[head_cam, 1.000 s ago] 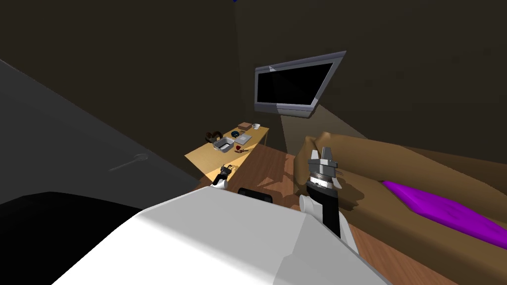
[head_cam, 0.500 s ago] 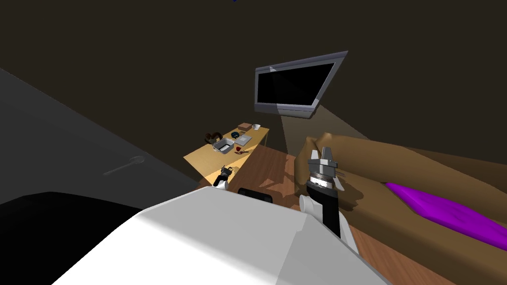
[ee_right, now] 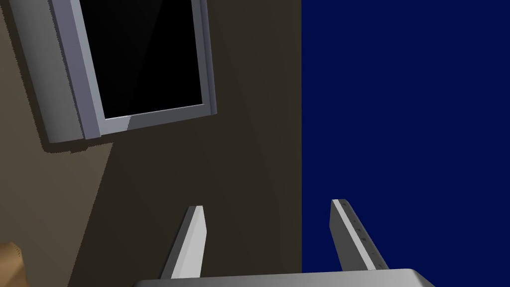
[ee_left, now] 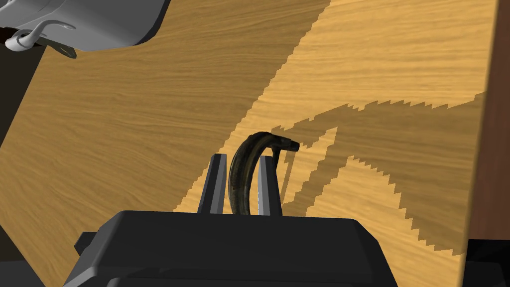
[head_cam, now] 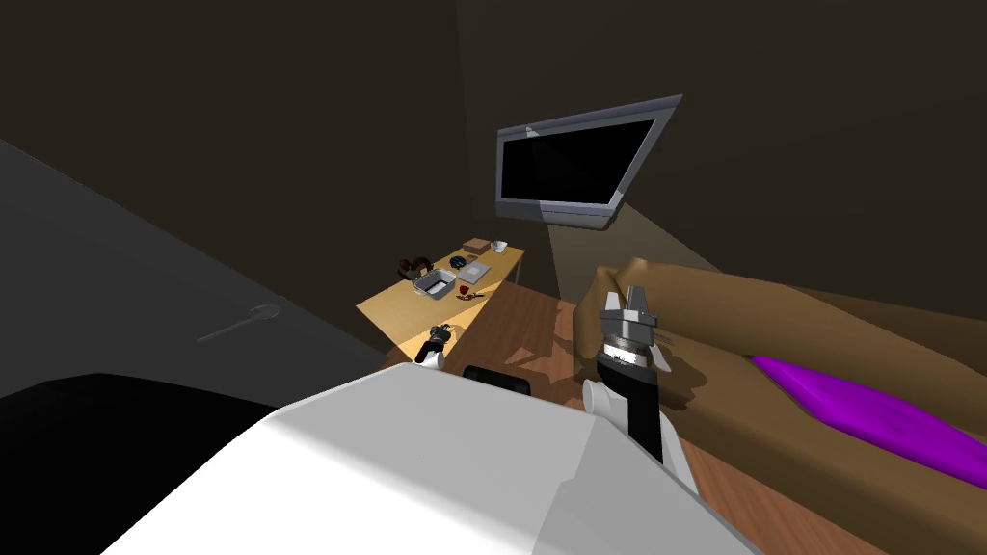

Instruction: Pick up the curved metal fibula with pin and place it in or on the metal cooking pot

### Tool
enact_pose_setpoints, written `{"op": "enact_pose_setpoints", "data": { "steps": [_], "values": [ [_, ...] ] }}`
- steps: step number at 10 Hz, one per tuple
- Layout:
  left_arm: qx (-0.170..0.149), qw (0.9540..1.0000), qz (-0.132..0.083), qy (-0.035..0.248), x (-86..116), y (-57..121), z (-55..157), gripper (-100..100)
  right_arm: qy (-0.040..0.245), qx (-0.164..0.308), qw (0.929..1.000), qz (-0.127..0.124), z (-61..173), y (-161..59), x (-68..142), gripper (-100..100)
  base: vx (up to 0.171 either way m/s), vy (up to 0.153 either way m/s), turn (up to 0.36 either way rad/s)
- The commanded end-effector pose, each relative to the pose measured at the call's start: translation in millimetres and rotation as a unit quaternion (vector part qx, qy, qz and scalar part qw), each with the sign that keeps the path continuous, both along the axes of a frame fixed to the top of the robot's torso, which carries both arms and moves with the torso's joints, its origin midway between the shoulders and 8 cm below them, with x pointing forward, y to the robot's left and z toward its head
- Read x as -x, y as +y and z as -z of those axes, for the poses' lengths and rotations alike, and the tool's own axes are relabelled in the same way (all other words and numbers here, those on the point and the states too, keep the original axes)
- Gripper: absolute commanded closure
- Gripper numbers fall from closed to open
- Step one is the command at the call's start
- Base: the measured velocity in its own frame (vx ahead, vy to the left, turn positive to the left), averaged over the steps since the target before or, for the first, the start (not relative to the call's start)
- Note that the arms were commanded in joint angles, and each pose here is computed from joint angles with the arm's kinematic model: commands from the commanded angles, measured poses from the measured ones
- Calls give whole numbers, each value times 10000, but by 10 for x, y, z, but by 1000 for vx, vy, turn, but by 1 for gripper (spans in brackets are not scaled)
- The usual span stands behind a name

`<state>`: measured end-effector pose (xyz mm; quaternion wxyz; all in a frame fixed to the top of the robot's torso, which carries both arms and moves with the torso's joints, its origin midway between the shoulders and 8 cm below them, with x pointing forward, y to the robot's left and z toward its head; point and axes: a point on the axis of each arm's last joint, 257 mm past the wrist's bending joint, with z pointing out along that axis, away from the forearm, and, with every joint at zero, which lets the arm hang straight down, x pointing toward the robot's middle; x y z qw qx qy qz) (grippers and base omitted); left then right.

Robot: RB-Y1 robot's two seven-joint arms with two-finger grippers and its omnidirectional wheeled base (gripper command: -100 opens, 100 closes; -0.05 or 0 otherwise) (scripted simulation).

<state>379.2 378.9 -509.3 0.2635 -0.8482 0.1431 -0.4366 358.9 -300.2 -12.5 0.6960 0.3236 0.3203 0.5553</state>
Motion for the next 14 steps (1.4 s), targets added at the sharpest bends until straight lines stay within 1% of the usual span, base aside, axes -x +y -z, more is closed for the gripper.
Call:
{"op": "enact_pose_setpoints", "data": {
  "steps": [1, 2, 3, 4, 5, 6, 7, 8, 9, 13, 14],
  "values": [
    [0, 10000, 0, 0, 0, 0, 0, 0, 0, 0, 10000, 0, 0, 0, 0, 0, 0, 0, 0],
    [8, 10000, 10, 1, -52, 57, -56, 100, 0, 0, 10000, 0, 0, 0, 0, 0, -94, -52, 24],
    [-9, 10000, 8, -18, -52, 42, -43, 100, -1, -1, 10000, 0, -1, 0, 0, 0, -59, -33, 12],
    [-3, 10000, 7, -8, -53, 48, -41, 0, 0, 0, 10000, 0, 0, 0, 0, 0, -8, -5, 0],
    [-110, 9999, -42, -35, -86, 242, -114, 100, 0, 0, 10000, 0, 0, 0, 0, 0, -15, -77, -97],
    [-152, 9998, -76, -56, -110, 337, -156, 100, -1, -1, 10000, -1, 0, 1, 0, 0, -13, -97, -127],
    [-219, 9996, -165, -111, -167, 536, -254, 100, -1, -1, 10000, -1, 0, 1, 0, 0, 6, -98, -164],
    [-244, 9994, -218, -143, -199, 639, -309, 100, -1, -1, 10000, -1, 0, 1, 0, 0, 23, -90, -132],
    [-279, 9988, -335, -216, -266, 844, -427, 100, 0, -1, 10000, 0, 0, 1, 0, 0, 42, -86, -206],
    [-300, 9971, -586, -380, -393, 1247, -684, 100, 0, 0, 10000, 0, 0, 0, 0, 0, 49, -59, -137],
    [-291, 9960, -704, -463, -446, 1430, -810, 100, 0, 0, 10000, 0, 0, 0, 0, 0, 38, -40, -195]
  ]
}}
